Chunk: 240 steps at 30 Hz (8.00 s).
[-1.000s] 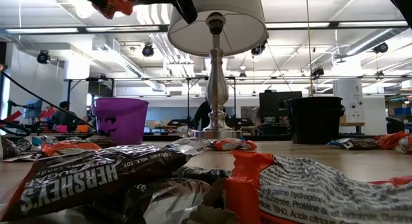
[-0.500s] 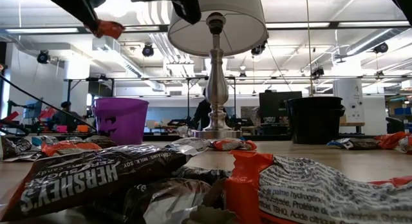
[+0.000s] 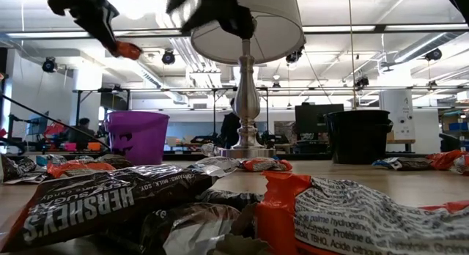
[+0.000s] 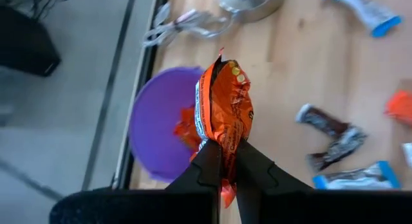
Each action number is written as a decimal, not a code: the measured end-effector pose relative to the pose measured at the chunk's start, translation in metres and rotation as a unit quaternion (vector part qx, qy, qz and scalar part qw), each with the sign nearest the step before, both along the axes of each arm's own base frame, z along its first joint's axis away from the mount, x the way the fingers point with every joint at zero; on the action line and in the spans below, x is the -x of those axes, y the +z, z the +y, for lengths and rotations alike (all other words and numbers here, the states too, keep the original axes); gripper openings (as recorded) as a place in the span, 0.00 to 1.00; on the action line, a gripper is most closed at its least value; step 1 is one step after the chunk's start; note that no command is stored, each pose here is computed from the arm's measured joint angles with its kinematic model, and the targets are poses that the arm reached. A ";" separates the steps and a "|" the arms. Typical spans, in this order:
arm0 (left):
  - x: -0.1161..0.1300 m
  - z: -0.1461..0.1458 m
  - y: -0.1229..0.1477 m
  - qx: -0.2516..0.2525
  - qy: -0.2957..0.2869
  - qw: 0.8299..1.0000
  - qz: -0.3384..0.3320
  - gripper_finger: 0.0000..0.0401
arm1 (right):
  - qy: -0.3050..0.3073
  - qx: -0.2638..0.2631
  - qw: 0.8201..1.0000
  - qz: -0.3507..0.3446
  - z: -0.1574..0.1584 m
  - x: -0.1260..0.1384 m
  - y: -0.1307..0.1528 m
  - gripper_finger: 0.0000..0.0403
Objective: Sort candy
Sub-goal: Put the orange chocolate into the purple bucket, then put the black chocolate into the orange bucket
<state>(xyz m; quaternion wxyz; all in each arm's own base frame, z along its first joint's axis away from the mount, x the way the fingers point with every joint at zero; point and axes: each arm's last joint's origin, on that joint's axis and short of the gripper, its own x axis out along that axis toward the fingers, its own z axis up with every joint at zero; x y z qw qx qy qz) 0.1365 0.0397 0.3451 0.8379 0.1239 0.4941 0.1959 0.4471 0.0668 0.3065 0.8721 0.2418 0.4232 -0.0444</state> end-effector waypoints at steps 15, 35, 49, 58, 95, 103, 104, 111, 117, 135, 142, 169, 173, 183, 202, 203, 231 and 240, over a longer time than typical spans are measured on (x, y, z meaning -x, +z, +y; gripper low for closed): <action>-0.008 0.069 -0.016 0.032 0.089 0.995 0.042 0.00 | -0.026 0.008 0.997 0.071 0.003 0.009 -0.031 0.33; -0.026 0.093 -0.039 0.062 0.104 0.988 0.097 0.25 | -0.021 0.015 0.995 0.097 0.005 0.013 -0.046 0.33; 0.001 0.062 -0.016 0.156 0.054 0.986 -0.008 0.28 | 0.000 0.027 0.997 0.069 0.005 0.009 -0.056 0.33; 0.014 0.050 -0.010 0.177 0.045 0.983 -0.030 0.28 | -0.001 0.026 0.997 0.072 0.005 0.011 -0.082 0.33; 0.017 0.048 -0.012 0.179 0.035 0.983 -0.014 0.28 | 0.014 0.038 0.978 0.206 0.041 0.046 -0.109 0.33; 0.017 0.048 -0.012 0.173 0.024 0.985 -0.009 0.28 | -0.156 0.016 0.924 0.350 0.069 0.085 -0.113 0.33; 0.017 0.048 -0.012 0.173 0.024 0.985 -0.009 0.28 | -0.182 0.013 0.914 0.363 0.075 0.090 -0.113 0.33; 0.017 0.048 -0.012 0.168 0.013 0.986 -0.005 0.28 | -0.333 -0.017 0.856 0.395 0.111 0.117 -0.112 0.33; 0.016 0.048 -0.012 0.168 0.013 0.986 -0.004 0.28 | -0.417 -0.040 0.819 0.393 0.142 0.137 -0.111 0.33; 0.015 0.049 -0.011 0.164 0.013 0.986 -0.012 0.28 | -0.540 -0.015 0.715 0.443 0.183 0.208 -0.088 0.33; 0.015 0.049 -0.011 0.167 0.019 0.986 -0.014 0.28 | -0.541 -0.025 0.696 0.472 0.187 0.218 -0.108 0.33; 0.015 0.049 -0.011 0.169 0.023 0.985 -0.016 0.28 | -0.513 -0.054 0.702 0.491 0.192 0.234 -0.150 0.33; 0.015 0.049 -0.011 0.169 0.023 0.985 -0.016 0.28 | -0.507 -0.058 0.709 0.488 0.194 0.235 -0.151 0.33; 0.014 0.050 -0.011 0.166 0.022 0.986 -0.019 0.28 | -0.497 -0.069 0.715 0.487 0.199 0.232 -0.144 0.33; 0.013 0.050 -0.011 0.166 0.026 0.986 -0.025 0.28 | -0.497 -0.052 0.711 0.496 0.202 0.238 -0.137 0.33; 0.013 0.050 -0.011 0.166 0.026 0.986 -0.025 0.28 | -0.495 -0.052 0.711 0.497 0.202 0.239 -0.138 0.33; 0.014 0.050 -0.011 0.173 0.040 0.984 -0.030 0.28 | -0.459 -0.075 0.735 0.493 0.206 0.251 -0.165 0.21; 0.013 0.050 -0.011 0.175 0.044 0.983 -0.032 0.28 | -0.454 -0.073 0.739 0.492 0.206 0.251 -0.165 0.03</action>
